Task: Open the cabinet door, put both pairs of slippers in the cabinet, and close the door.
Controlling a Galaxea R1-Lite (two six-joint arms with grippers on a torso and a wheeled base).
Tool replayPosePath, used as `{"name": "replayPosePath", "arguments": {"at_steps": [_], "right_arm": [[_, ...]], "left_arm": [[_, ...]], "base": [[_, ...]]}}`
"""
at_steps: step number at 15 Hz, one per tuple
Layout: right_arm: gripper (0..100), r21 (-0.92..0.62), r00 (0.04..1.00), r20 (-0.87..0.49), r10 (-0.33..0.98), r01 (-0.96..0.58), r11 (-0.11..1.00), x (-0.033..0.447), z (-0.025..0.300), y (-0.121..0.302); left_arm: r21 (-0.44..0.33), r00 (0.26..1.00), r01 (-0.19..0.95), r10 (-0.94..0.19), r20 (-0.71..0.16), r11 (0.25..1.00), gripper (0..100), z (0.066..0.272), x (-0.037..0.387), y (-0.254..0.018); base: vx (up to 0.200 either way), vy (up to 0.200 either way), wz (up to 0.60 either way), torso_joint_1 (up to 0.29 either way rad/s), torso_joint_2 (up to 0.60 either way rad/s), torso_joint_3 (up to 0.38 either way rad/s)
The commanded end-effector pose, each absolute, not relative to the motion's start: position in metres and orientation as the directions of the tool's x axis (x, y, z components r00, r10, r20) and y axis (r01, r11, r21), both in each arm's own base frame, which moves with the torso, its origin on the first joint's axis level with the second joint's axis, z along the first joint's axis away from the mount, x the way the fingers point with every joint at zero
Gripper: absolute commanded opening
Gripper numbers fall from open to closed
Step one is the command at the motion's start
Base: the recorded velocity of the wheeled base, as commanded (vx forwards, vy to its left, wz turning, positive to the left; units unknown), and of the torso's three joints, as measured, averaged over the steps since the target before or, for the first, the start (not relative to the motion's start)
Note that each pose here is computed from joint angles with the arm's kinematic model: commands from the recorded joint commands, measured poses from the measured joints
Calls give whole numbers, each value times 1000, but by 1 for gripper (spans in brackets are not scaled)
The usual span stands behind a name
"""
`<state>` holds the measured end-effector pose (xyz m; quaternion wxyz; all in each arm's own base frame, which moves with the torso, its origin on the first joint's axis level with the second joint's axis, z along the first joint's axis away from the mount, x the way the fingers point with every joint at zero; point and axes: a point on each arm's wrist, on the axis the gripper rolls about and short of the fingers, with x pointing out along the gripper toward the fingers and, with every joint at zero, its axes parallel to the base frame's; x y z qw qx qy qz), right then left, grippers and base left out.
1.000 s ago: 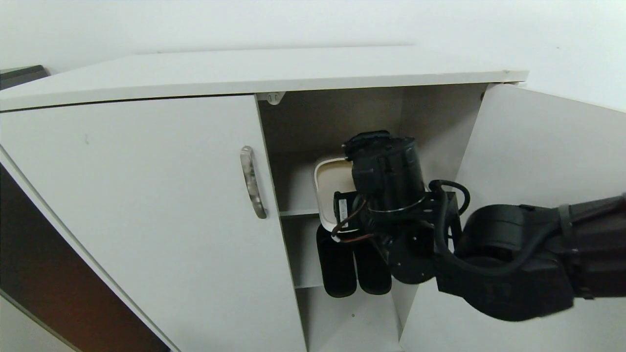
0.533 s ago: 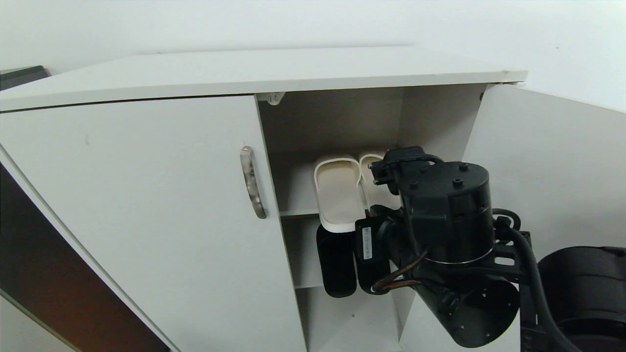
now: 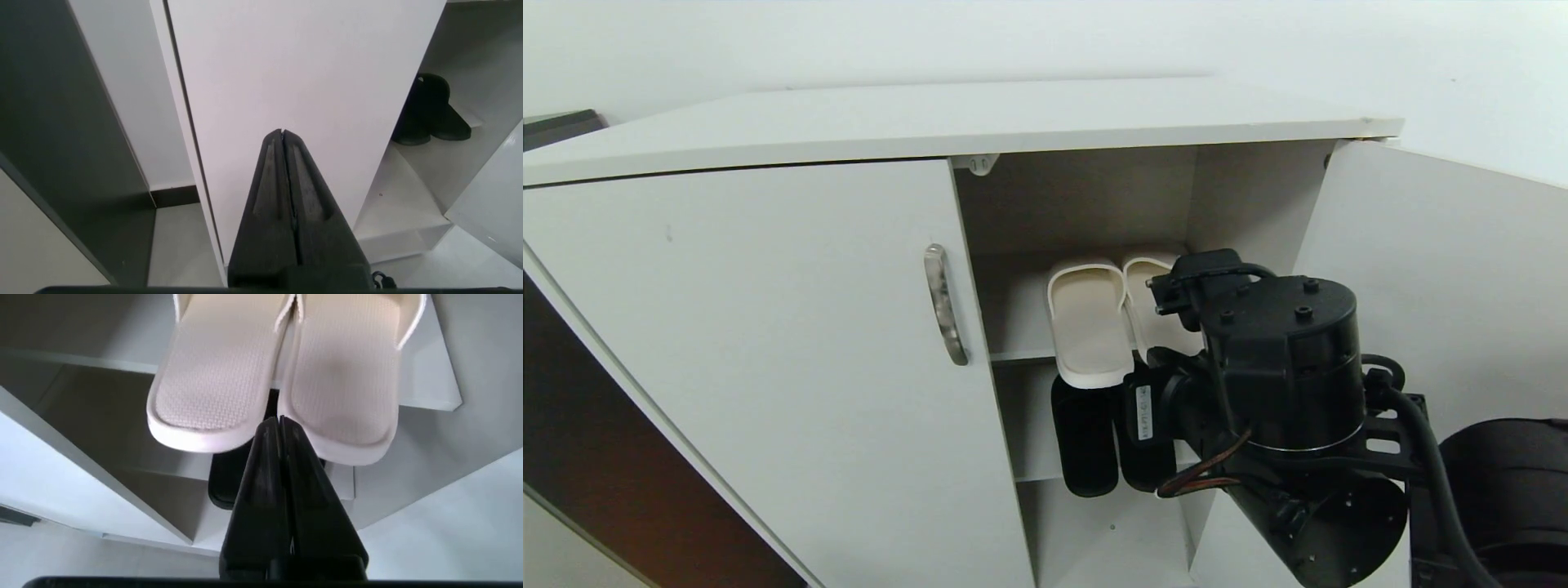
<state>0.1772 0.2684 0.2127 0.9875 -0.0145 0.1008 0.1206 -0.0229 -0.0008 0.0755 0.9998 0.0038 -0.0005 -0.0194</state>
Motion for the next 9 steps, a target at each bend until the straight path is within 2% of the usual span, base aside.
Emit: {"name": "replayPosePath", "arguments": {"at_steps": [1,9], "right_arm": [[0,-16,948,-213,234,-243,970,177,208,269],[0,-17,948,-213,237,-247,969,178,203,269]], "left_arm": [[8,999,40,-40,0,999,0,75,-23,-1],[8,999,40,-40,0,999,0,75,-23,-1]], "base": [[0,0,0,0,0,0],[-200,0,0,1,2,4]]}}
